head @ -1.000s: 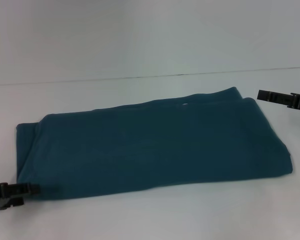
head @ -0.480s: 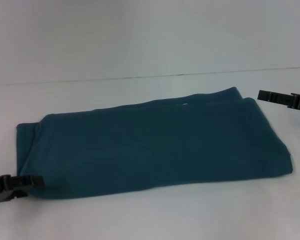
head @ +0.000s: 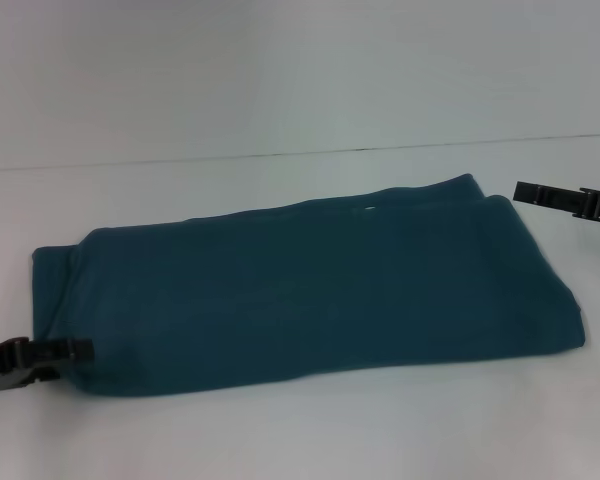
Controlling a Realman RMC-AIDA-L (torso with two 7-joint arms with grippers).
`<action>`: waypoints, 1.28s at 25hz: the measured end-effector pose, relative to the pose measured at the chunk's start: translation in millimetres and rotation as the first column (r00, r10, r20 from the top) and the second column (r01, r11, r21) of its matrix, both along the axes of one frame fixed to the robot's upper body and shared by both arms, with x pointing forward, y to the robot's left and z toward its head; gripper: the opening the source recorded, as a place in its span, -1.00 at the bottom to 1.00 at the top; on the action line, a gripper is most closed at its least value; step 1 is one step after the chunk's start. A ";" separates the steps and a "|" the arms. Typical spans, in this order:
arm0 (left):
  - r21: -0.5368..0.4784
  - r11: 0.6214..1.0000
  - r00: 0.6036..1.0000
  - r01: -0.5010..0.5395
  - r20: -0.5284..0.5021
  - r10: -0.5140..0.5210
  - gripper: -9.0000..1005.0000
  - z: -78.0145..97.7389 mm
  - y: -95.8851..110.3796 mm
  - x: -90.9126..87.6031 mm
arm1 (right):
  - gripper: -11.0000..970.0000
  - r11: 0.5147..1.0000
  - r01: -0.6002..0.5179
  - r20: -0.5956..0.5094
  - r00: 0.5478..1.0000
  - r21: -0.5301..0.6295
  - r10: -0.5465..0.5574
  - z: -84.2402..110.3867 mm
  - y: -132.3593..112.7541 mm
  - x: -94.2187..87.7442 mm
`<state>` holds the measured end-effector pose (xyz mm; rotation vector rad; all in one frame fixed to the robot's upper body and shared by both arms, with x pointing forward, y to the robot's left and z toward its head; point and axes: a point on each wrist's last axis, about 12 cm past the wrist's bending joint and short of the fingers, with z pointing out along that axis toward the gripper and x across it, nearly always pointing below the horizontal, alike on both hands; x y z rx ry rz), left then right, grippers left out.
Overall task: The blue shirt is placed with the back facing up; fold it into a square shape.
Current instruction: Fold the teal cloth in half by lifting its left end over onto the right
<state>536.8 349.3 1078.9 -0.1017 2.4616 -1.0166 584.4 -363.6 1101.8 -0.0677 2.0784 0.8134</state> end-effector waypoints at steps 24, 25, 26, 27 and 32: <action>0.067 0.996 0.993 0.058 -0.111 -0.051 0.40 -3.9 -1.3 -4.4 | 0.62 1.000 0.002 0.001 1.000 0.002 -0.002 1.3 -2.1 -0.1; 0.069 0.996 0.993 0.057 -0.109 -0.050 0.40 -3.3 -1.5 -3.3 | 0.62 1.000 0.002 0.001 1.000 0.002 -0.002 1.5 -2.2 -0.1; 0.070 0.996 0.993 0.056 -0.107 -0.048 0.40 -2.9 -1.9 -2.2 | 0.62 1.000 0.002 0.001 1.000 0.003 -0.002 1.5 -2.3 -0.1; 0.071 0.996 0.993 0.054 -0.106 -0.046 0.40 -2.7 -2.2 -1.2 | 0.62 1.000 0.002 0.001 1.000 0.003 -0.002 1.6 -2.3 -0.1; 0.082 0.996 0.993 0.044 -0.110 -0.035 0.40 -2.9 -2.1 2.3 | 0.62 1.000 0.003 0.002 1.000 0.002 -0.003 1.8 -2.7 -0.1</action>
